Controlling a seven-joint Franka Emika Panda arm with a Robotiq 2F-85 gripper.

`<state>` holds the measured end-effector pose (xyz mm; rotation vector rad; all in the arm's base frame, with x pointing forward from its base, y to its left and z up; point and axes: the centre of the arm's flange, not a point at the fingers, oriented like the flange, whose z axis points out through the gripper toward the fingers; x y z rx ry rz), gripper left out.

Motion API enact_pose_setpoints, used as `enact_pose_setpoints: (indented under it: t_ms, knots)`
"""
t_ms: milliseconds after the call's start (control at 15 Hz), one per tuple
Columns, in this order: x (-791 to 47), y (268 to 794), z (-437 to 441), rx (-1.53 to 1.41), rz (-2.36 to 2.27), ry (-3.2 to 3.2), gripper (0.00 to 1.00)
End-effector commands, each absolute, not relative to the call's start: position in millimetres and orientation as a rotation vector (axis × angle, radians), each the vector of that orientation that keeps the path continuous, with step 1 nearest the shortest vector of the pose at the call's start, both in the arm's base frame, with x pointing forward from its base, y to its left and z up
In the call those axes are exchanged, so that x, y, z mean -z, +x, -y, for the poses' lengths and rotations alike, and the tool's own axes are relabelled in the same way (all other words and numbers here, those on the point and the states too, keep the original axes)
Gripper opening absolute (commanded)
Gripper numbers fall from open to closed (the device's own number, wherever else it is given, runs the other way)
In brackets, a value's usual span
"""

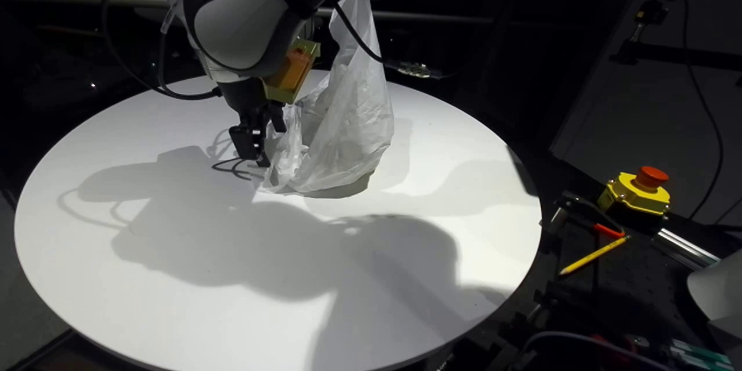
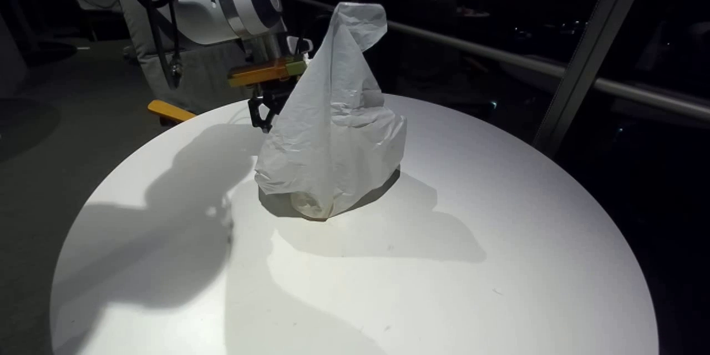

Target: Place the three containers inside the white plastic, pull up the plastic bag

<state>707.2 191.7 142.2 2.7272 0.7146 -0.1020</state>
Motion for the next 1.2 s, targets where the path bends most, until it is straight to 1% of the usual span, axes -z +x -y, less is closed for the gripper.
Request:
enact_pose_setpoints:
  t_ms: [0, 67, 133, 200, 333, 400, 533, 600, 667, 867, 1067, 1133]
  knots:
    - [-135.2, 725.5, -194.5, 0.122, -0.751, 2.695, 0.88]
    - [-132.0, 724.2, -193.9, 0.13, -0.758, 2.693, 0.74]
    - [-129.9, 723.3, -193.5, 0.136, -0.768, 2.694, 0.68]
    - [-129.9, 720.9, -192.7, 0.139, -0.773, 2.695, 0.58]
    - [-131.8, 718.6, -191.4, 0.136, -0.772, 2.706, 0.44]
    - [-135.7, 716.7, -191.2, 0.121, -0.766, 2.71, 0.35]
    - [-142.4, 713.8, -190.3, 0.098, -0.76, 2.715, 0.22]
    - [-146.2, 712.0, -189.7, 0.093, -0.756, 2.718, 0.13]
    - [-149.5, 711.4, -189.3, 0.082, -0.747, 2.721, 0.08]
    - [-174.2, 704.8, -187.1, 0.075, -0.706, 2.743, 0.02]
    - [-212.2, 696.3, -182.3, 0.037, -0.661, 2.772, 0.07]
    - [-228.2, 692.7, -180.0, 0.018, -0.647, 2.781, 0.06]
